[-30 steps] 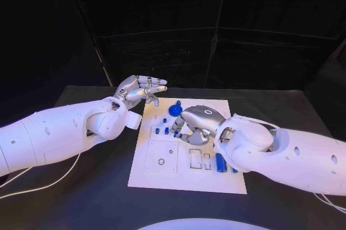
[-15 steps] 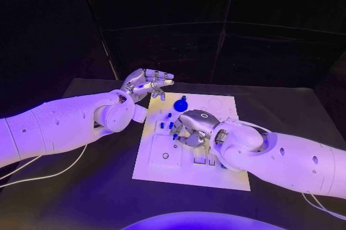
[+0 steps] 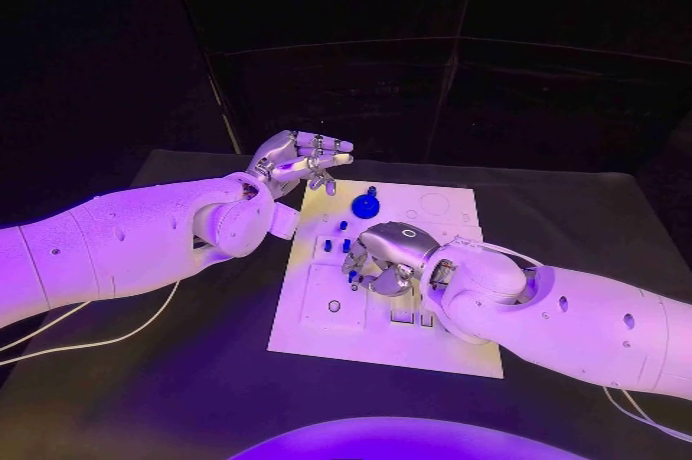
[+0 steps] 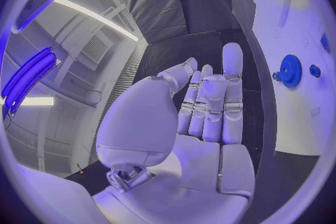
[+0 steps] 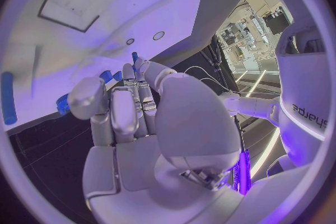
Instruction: Assemble the parts on the task board
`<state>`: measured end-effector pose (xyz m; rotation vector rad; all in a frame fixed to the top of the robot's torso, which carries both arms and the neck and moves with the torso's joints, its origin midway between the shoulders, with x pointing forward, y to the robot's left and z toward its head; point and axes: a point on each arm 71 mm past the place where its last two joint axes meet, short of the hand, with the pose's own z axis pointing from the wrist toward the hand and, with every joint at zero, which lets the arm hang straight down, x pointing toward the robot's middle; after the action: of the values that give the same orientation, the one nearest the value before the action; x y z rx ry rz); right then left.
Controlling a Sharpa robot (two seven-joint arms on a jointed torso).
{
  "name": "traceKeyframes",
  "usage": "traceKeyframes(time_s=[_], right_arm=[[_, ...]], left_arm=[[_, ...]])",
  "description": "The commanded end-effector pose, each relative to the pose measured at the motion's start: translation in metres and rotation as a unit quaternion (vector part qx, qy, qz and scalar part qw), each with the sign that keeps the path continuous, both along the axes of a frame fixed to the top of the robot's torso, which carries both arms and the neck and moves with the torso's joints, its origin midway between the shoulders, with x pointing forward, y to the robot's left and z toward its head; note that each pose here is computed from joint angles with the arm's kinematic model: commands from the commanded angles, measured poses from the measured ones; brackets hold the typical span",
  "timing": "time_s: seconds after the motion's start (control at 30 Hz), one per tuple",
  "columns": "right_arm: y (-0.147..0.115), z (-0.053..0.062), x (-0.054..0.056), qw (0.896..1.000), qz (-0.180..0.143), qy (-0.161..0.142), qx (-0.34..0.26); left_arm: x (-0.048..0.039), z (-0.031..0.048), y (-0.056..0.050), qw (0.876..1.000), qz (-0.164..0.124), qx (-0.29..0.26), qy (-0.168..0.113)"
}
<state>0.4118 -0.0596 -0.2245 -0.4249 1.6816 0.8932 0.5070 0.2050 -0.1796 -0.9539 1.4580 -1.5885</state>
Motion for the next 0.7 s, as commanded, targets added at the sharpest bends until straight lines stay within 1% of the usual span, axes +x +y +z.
traceKeyframes(time_s=[0.03, 0.7], right_arm=[[0.0007, -0.0013, -0.0005, 1.0, 0.008, -0.001, -0.01], [-0.001, -0.0061, -0.0006, 1.0, 0.009, 0.008, -0.024]], left_arm=[[0.0001, 0.0021, -0.0011, 1.0, -0.001, -0.005, -0.005], [0.0008, 0.0018, -0.001, 1.0, -0.002, -0.004, -0.003]])
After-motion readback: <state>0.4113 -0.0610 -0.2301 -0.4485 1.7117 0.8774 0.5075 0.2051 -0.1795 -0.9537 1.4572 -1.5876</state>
